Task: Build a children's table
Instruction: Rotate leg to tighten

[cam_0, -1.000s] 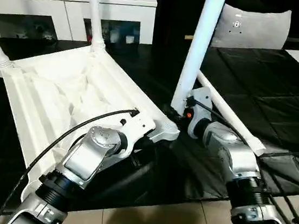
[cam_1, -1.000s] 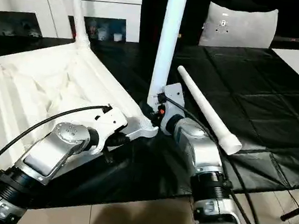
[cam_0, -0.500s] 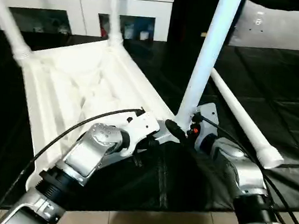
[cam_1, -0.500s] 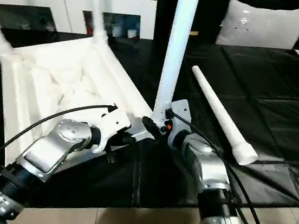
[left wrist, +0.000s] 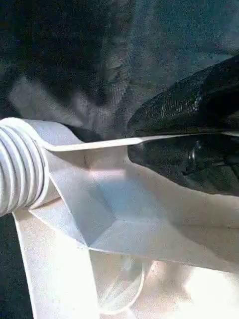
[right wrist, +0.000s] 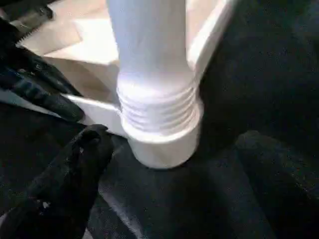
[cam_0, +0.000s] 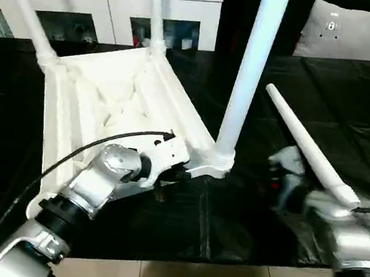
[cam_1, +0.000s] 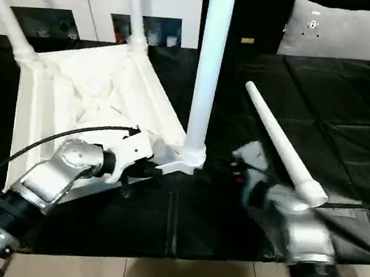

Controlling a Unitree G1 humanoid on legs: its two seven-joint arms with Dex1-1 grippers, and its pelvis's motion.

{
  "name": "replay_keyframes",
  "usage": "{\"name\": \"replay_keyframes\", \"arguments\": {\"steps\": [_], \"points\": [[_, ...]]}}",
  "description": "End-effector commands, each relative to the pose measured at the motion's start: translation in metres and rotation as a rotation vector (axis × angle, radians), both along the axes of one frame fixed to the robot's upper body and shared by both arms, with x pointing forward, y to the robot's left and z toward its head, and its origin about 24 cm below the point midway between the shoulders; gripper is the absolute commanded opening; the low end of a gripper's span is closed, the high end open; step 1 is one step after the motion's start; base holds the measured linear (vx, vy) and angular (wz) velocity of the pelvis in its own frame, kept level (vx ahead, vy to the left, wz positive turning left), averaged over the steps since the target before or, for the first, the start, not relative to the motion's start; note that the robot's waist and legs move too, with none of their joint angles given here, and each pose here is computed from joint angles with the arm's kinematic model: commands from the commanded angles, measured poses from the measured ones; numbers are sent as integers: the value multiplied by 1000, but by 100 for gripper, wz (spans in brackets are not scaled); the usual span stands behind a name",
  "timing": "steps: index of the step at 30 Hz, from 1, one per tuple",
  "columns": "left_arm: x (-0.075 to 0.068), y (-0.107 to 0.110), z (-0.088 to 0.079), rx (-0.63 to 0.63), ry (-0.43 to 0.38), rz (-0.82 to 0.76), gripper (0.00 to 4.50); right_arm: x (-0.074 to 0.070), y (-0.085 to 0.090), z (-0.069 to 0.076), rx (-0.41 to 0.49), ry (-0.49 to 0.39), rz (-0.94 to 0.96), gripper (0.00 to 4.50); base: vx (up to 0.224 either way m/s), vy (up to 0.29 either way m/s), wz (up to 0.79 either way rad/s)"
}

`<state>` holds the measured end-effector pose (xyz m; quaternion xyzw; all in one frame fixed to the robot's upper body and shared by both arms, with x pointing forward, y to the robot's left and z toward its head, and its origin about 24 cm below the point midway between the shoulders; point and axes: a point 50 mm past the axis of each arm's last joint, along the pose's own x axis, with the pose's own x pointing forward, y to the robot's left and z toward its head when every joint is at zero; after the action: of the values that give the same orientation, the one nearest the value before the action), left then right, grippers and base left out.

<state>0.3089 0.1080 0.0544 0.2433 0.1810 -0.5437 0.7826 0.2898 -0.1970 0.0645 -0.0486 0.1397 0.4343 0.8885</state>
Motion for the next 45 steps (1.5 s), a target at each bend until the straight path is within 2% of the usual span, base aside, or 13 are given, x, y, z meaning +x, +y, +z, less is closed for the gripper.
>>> {"name": "replay_keyframes", "arguments": {"steps": [1, 5, 11, 12, 16, 17, 21, 30, 33, 37, 40, 42, 45], "points": [[-6, -4, -2, 24, 7, -127, 0, -1, 3, 10, 12, -34, 83, 446, 0, 0, 0], [-12, -3, -5, 74, 7, -240, 0, -1, 3, 15, -59, -63, 198, 446, 0, 0, 0], [-18, -8, -6, 76, 25, -344, 0, -5, 11, 13, -84, -32, 366, 446, 0, 0, 0], [-19, -10, -6, 77, 27, -364, 0, -5, 14, 12, -90, -19, 390, 418, 0, 0, 0], [-21, -14, -7, 74, 24, -398, 0, -3, 18, 7, -81, 27, 421, 407, 0, 0, 0], [-21, -15, -7, 72, 24, -401, 0, -2, 18, 6, -80, 35, 429, 381, 0, 0, 0], [-21, -16, -8, 71, 22, -399, 0, -2, 19, 4, -81, 57, 452, 362, 0, 0, 0], [-20, -16, -10, 57, 32, -395, 0, -3, 18, 1, -80, 88, 480, 283, 0, 0, 0], [-20, -15, -11, 48, 44, -385, 0, -5, 20, -2, -75, 101, 485, 272, 0, 0, 0], [-21, -14, -11, 24, 61, -356, 0, -7, 23, -6, -38, 129, 466, 267, 0, 0, 0], [-17, -17, -6, -36, 77, -244, 0, -2, 32, -19, -46, 151, 320, 265, 0, 0, 0], [-12, -29, -1, -97, 70, -94, 0, 6, 45, -32, -33, 174, 116, 265, 0, 0, 0], [-11, -37, 2, -135, 75, -31, 0, 11, 52, -37, -12, 193, 23, 265, 0, 0, 0]]}}
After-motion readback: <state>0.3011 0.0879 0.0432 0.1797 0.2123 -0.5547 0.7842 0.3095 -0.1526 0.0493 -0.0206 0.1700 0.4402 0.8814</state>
